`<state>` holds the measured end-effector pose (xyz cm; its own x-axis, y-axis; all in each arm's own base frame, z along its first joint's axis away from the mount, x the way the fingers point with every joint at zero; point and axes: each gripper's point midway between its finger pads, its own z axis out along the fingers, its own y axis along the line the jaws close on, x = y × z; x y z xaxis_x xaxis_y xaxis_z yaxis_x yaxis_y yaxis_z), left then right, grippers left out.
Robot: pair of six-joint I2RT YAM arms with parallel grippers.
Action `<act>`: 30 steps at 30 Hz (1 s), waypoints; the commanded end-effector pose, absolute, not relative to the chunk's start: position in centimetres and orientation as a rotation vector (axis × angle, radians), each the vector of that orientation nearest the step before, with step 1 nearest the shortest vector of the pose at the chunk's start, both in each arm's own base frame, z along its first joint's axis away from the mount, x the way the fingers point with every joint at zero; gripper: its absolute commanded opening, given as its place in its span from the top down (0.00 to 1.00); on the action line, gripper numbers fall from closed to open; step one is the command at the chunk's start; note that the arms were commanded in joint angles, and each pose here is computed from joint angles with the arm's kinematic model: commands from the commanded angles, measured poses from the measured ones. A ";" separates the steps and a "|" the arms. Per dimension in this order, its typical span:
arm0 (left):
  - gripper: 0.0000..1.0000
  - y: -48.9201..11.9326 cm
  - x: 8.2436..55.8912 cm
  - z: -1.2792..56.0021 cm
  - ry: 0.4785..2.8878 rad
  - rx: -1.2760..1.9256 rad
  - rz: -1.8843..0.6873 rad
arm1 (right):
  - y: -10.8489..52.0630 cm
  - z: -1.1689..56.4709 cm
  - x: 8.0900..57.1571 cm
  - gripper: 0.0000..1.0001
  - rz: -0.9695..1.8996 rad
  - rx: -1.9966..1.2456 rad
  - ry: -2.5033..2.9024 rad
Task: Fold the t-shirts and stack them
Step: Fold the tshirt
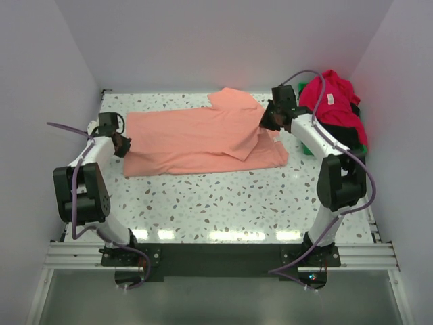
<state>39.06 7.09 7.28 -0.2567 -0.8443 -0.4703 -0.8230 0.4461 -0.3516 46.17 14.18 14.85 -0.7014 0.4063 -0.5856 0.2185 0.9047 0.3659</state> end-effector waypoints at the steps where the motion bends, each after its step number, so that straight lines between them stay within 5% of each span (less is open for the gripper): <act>1: 0.95 8.2 40.8 8.5 2.057 -1.355 -0.043 | 14.9 16.8 48.4 1.00 0.421 0.429 2.290; 13: 0.85 8.9 42.1 7.8 2.074 -1.312 -0.084 | 14.9 14.9 50.5 1.00 0.477 0.441 2.302; 16: 0.74 9.4 42.5 8.7 2.055 -1.280 -0.101 | 14.7 14.5 51.3 1.00 0.500 0.455 2.300; 24: 0.37 8.9 40.4 10.5 2.047 -1.231 -0.138 | 14.4 14.0 53.1 0.62 0.547 0.455 2.306; 30: 0.29 7.6 34.2 8.7 2.066 -1.316 -0.113 | 14.5 13.2 49.3 0.56 0.526 0.428 2.348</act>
<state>36.79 7.91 9.12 -0.2765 -0.8207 -0.4999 -0.7557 0.5071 -0.4145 51.27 13.73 11.19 -0.7138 0.4625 -0.5258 0.2116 0.8582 0.4677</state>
